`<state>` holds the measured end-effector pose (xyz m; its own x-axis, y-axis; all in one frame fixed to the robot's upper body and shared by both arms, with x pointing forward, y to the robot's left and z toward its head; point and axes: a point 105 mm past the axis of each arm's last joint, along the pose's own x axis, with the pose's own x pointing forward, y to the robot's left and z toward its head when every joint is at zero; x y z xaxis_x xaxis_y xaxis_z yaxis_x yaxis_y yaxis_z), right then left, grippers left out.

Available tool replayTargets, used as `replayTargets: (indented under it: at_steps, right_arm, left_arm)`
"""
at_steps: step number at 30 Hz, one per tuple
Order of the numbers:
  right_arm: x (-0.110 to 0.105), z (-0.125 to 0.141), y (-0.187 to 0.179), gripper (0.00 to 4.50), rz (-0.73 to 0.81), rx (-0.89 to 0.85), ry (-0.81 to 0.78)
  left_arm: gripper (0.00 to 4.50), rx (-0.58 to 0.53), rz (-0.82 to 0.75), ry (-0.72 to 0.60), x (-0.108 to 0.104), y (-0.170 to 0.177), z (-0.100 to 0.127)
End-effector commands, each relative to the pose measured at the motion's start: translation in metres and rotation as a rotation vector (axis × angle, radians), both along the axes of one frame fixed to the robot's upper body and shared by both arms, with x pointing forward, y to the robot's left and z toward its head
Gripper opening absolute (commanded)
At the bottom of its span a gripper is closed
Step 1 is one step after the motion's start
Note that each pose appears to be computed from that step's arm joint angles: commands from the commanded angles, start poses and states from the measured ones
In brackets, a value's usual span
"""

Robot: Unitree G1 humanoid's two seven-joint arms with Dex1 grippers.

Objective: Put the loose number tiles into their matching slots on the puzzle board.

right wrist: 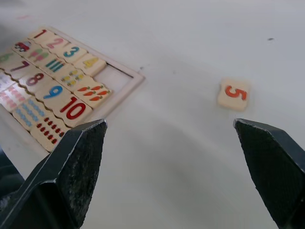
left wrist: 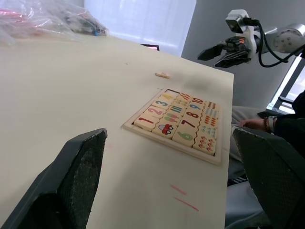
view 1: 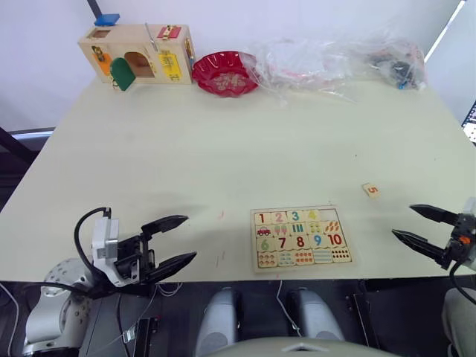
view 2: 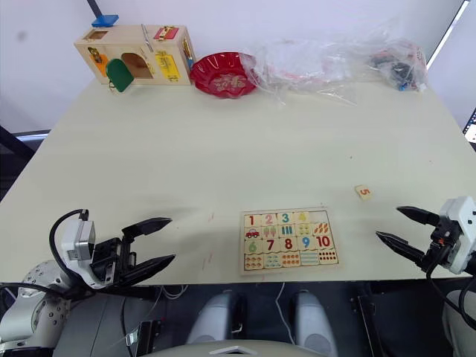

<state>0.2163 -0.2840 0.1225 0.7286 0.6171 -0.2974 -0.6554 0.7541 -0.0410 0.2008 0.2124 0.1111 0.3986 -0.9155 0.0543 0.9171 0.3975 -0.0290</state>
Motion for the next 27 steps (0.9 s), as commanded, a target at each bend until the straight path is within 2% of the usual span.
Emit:
replayTargets:
  at_steps: [1,7,15,18,27]
  right_arm:
    - [-0.004,0.004,-0.013,4.45,-0.071,-0.015,-0.042]
    - [0.004,0.006,-0.013,4.45,-0.165,-0.002,-0.084]
    - [0.04,0.002,0.01,4.45,-0.287,-0.055,-0.128]
    - [0.052,-0.009,0.004,4.45,-0.44,-0.082,-0.055]
    - [0.075,-0.018,0.023,4.45,-0.451,0.05,0.047]
  left_arm:
    - [4.5,0.011,0.013,-0.025,-0.001,0.005,0.0]
    - [4.5,0.013,0.013,-0.029,0.002,0.008,-0.002]
    - [4.5,0.0,-0.059,-0.083,0.01,-0.001,0.017]
    - [4.5,0.001,-0.089,-0.104,0.014,-0.002,0.027]
    - [4.5,0.003,-0.126,-0.139,0.025,-0.005,0.04]
